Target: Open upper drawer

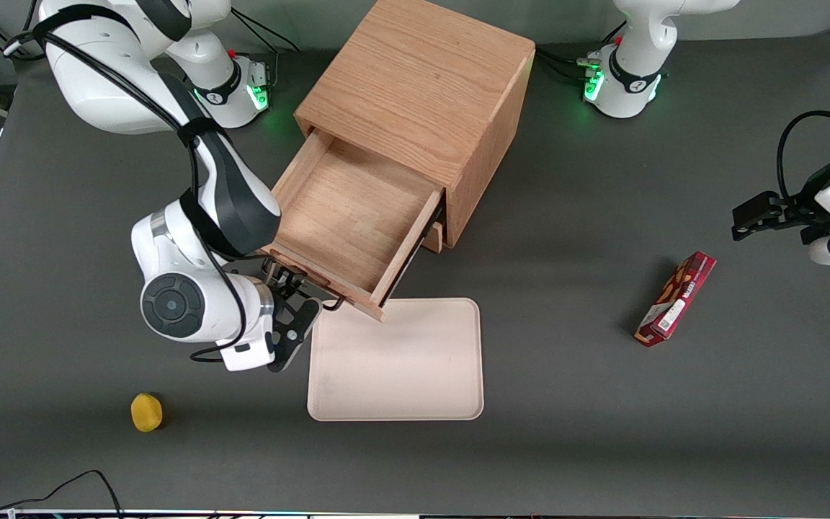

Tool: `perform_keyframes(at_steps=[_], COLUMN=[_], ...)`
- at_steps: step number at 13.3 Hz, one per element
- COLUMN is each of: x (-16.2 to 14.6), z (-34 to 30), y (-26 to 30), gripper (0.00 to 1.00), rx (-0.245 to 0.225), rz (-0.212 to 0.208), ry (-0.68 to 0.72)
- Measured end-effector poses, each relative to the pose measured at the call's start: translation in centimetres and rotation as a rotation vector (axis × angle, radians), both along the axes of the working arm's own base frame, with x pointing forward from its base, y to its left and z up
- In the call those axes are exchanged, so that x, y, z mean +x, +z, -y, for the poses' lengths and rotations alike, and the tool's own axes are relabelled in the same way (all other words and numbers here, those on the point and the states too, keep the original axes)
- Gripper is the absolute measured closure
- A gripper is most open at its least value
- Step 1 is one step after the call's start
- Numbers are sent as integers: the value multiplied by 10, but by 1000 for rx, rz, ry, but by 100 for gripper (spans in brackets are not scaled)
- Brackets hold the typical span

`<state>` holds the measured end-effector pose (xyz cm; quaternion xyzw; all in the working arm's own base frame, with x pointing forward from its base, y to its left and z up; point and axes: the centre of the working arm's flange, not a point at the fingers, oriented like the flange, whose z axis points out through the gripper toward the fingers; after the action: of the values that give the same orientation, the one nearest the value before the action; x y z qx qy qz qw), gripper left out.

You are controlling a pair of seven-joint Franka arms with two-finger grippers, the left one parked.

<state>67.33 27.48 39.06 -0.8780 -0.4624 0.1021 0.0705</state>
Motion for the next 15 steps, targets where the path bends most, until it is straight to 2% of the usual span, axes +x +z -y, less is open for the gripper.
perform_keyframes(at_steps=[6,10,11,15], x=[-21,-32,-33,-50], z=[-10,0,5,36], y=[44,88,101,180], gripper=[0,0,0,0], rx=[-5,-18,-19,-19], rz=[-38,-38,-30,52], ry=[-13,-21,-26,-86])
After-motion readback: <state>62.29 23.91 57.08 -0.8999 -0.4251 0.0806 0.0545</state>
